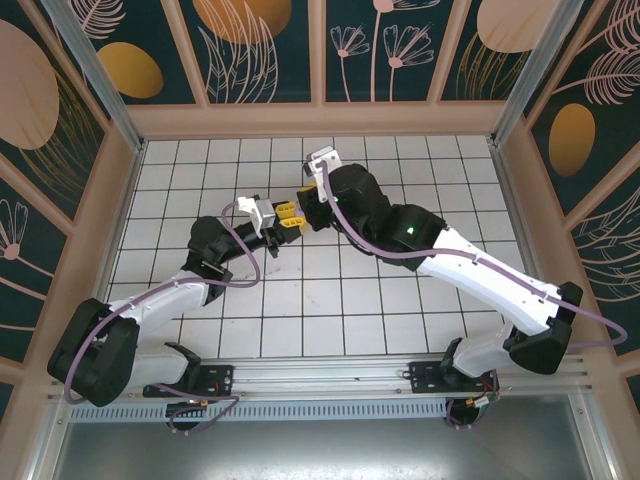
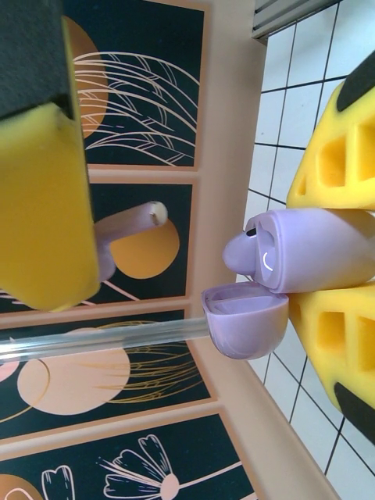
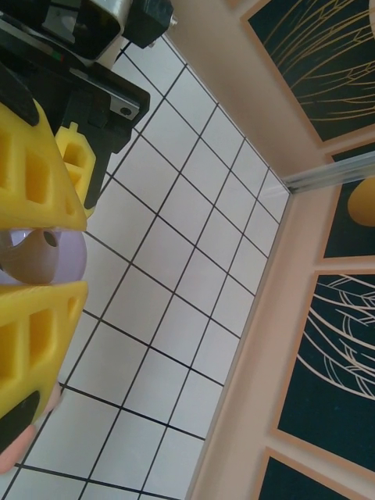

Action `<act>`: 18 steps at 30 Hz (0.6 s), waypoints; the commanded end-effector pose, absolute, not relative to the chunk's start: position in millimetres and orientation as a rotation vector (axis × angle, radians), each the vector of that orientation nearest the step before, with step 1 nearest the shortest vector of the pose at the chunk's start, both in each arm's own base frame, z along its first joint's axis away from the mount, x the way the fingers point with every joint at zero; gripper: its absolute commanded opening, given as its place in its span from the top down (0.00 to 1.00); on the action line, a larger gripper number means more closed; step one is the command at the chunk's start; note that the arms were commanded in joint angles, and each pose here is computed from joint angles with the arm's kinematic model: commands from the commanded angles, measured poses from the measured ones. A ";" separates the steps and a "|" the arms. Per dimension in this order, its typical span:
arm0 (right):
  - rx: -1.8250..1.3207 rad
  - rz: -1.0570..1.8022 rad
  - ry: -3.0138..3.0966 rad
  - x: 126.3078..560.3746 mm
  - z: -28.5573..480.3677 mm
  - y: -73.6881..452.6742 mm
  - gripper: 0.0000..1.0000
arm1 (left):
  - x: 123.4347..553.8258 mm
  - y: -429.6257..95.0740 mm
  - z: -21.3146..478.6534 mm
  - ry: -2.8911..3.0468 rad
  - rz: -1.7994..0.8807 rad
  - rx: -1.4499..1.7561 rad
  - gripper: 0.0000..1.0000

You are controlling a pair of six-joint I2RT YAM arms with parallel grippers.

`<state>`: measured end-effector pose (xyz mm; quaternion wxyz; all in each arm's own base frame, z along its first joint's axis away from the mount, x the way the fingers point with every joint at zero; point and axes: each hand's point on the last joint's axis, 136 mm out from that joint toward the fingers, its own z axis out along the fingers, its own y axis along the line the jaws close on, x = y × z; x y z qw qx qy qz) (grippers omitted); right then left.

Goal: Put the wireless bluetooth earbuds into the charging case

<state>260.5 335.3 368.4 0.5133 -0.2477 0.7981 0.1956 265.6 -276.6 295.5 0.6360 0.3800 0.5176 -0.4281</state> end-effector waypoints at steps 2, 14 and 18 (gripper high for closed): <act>-0.594 0.435 1.910 265.4 362.4 338.1 0.79 | 257.8 -279.1 318.6 1.098 -0.989 0.884 1.00; -0.567 0.391 1.938 271.7 349.8 335.5 0.80 | 250.0 -276.9 325.7 1.077 -0.995 0.886 1.00; -0.568 0.393 1.948 270.9 346.8 335.4 0.80 | 249.1 -276.5 327.8 1.072 -0.993 0.884 1.00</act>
